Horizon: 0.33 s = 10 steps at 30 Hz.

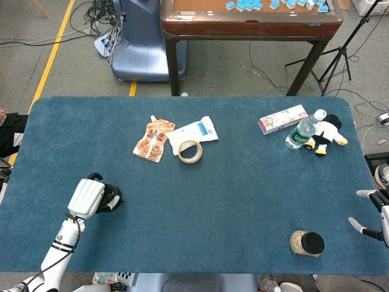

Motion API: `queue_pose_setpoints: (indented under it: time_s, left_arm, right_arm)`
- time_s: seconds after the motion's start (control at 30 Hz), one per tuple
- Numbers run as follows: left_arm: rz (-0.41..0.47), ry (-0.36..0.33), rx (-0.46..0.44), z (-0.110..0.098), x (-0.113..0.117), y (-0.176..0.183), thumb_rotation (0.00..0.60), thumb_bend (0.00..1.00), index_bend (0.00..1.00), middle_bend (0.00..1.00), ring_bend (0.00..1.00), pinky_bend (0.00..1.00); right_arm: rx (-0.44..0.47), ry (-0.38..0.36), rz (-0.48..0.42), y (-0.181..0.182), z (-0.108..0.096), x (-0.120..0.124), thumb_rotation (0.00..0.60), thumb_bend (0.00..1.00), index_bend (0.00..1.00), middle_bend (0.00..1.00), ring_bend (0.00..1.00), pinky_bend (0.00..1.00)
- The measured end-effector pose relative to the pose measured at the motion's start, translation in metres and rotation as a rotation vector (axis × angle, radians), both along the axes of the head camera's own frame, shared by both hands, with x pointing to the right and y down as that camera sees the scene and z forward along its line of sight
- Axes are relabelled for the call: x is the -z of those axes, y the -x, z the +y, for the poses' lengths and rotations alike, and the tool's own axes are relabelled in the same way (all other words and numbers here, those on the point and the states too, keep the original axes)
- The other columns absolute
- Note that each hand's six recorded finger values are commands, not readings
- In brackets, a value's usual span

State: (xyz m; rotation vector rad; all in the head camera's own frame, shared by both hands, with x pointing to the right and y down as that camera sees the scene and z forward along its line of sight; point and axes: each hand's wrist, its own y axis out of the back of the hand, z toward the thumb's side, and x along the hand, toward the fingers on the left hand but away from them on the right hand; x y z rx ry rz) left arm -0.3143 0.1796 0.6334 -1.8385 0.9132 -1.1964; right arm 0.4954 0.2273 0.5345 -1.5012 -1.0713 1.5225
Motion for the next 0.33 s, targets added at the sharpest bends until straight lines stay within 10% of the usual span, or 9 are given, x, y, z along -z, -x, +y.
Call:
queue_pose_setpoints:
  time_s: [0.33]
  left_arm:
    - [-0.004,0.012,0.003,-0.0004,-0.0005,0.001,0.597,0.31,1.0,1.0,0.94,0.34]
  right_arm:
    - [-0.004,0.005,0.0,-0.0008,0.001,-0.0015,0.6,0.17,0.33,0.36,0.25,0.28]
